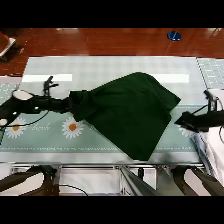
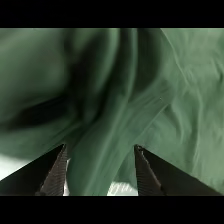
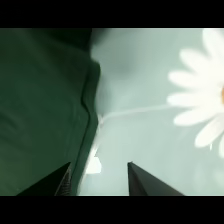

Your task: Fold the shirts.

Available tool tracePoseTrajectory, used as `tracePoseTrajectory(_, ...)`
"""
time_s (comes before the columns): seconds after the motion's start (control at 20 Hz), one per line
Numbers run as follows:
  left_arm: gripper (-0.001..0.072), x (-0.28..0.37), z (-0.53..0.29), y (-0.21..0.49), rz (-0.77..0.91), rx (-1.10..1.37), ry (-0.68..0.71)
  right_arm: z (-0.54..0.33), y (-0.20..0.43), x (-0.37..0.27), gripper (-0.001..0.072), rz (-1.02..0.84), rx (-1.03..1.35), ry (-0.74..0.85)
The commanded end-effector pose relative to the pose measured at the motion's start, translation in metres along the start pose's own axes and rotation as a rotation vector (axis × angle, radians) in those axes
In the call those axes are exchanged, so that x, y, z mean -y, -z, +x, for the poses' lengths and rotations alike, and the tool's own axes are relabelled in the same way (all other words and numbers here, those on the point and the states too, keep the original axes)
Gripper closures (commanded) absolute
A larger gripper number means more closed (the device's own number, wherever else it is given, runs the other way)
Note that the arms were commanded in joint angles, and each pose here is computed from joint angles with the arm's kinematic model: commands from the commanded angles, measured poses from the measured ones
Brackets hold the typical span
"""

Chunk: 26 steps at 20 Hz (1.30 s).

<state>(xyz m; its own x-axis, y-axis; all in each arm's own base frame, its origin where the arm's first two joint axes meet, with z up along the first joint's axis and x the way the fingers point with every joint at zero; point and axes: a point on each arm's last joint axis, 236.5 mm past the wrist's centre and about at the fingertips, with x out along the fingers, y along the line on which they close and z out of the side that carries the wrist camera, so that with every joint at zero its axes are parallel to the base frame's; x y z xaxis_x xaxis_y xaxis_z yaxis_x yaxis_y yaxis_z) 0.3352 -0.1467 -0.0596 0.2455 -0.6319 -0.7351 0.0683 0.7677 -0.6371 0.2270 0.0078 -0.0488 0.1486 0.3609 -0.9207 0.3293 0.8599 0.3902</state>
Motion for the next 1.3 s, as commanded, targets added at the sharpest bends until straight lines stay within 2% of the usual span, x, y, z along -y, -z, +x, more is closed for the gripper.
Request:
tracePoseTrajectory(0.0, 0.0201, 0.019, 0.035, 0.014, 0.052, -0.111, 0.029, 0.026, 0.049, -0.013, 0.0312, 0.03, -0.123, -0.085)
tracePoseTrajectory(0.1, 0.0223, 0.025, 0.042, 0.014, 0.056, -0.159, 0.052, 0.042, 0.075, -0.02, 0.0312, 0.019, -0.199, -0.1)
tracePoseTrajectory(0.2, 0.0686, 0.028, 0.041, 0.012, 0.05, -0.193, 0.077, 0.054, 0.098, -0.022, 0.0312, -0.008, -0.261, -0.091)
tracePoseTrajectory(0.4, 0.0689, 0.033, 0.035, 0.002, 0.062, -0.181, 0.09, 0.065, 0.104, -0.033, 0.0312, -0.041, -0.26, -0.086)
tracePoseTrajectory(0.6, 0.0689, 0.034, 0.034, 0.0, 0.066, -0.175, 0.091, 0.081, 0.088, -0.064, 0.0312, -0.026, -0.197, -0.165)
tracePoseTrajectory(0.8, 0.069, 0.035, 0.034, 0.001, 0.064, -0.181, 0.094, 0.107, 0.086, -0.083, 0.0319, -0.049, -0.241, -0.165)
tracePoseTrajectory(0.9, 0.0689, 0.035, 0.033, 0.001, 0.065, -0.179, 0.094, 0.108, 0.07, -0.104, 0.0411, -0.102, -0.236, -0.19)
tracePoseTrajectory(0.95, 0.0689, 0.036, 0.033, 0.0, 0.067, -0.177, 0.095, 0.106, 0.057, -0.115, 0.0489, -0.135, -0.223, -0.199)
tracePoseTrajectory(1.0, 0.0689, 0.038, 0.032, -0.002, 0.065, -0.171, 0.101, 0.103, 0.046, -0.127, 0.0621, -0.176, -0.212, -0.218)
tracePoseTrajectory(1.05, 0.0689, 0.045, 0.028, -0.007, 0.07, -0.161, 0.117, 0.094, 0.033, -0.144, 0.0687, -0.239, -0.198, -0.257)
tracePoseTrajectory(1.15, 0.0689, 0.071, 0.002, -0.037, 0.107, -0.084, 0.17, 0.054, -0.004, -0.178, 0.0687, -0.357, -0.128, -0.299)
tracePoseTrajectory(1.25, 0.0689, 0.112, -0.055, -0.091, 0.18, 0.101, 0.232, -0.022, -0.061, -0.211, 0.0687, -0.482, 0.06, -0.301)
